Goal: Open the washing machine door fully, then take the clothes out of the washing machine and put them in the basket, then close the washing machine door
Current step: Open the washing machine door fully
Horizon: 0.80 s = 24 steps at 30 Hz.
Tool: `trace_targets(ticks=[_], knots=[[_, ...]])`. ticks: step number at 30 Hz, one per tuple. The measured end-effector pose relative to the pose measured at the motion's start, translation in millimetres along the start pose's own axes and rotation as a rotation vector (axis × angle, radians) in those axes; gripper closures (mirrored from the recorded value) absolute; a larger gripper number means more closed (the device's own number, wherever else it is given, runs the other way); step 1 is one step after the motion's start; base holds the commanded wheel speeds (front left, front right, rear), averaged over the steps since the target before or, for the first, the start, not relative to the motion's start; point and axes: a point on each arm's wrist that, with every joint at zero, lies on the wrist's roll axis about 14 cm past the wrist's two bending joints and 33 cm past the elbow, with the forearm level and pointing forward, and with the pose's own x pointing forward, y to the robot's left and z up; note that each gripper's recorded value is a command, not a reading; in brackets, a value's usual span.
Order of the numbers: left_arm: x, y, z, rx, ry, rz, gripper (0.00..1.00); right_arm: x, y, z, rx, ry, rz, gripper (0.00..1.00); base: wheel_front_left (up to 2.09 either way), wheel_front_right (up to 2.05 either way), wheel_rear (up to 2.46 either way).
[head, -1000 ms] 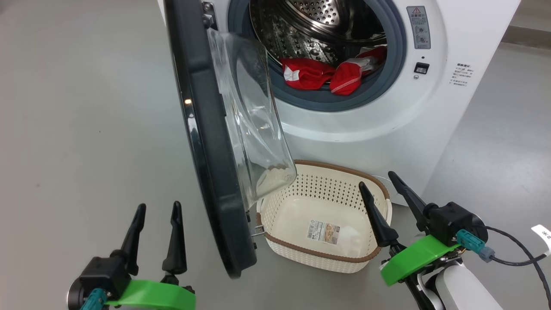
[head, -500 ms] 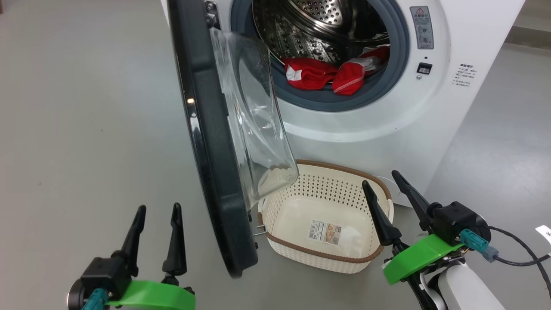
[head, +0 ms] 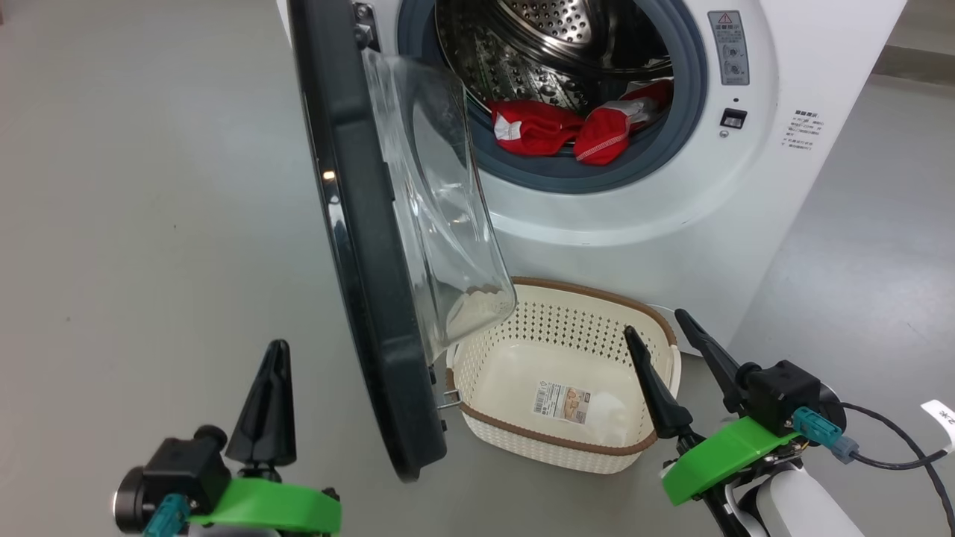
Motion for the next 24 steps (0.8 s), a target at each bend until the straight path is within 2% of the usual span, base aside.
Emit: trace_targets(ticks=[9,18,24], knots=[[21,-20,63,0.066,-0.195,-0.073,1.0,0,2,2,-0.004,-0.004,0.006,0.0,0.0,0.0,0.0],[28,-61,129,0.089,-0.394,-0.178,1.0,-4,1,2,-0.009,-0.003,-0.001,0.0,0.0,0.0,0.0],[23,-90,143,0.078,-0.427,-0.26,1.0,-6,-4,2,-0.008,-0.002,-0.014,0.0,0.0,0.0,0.0]])
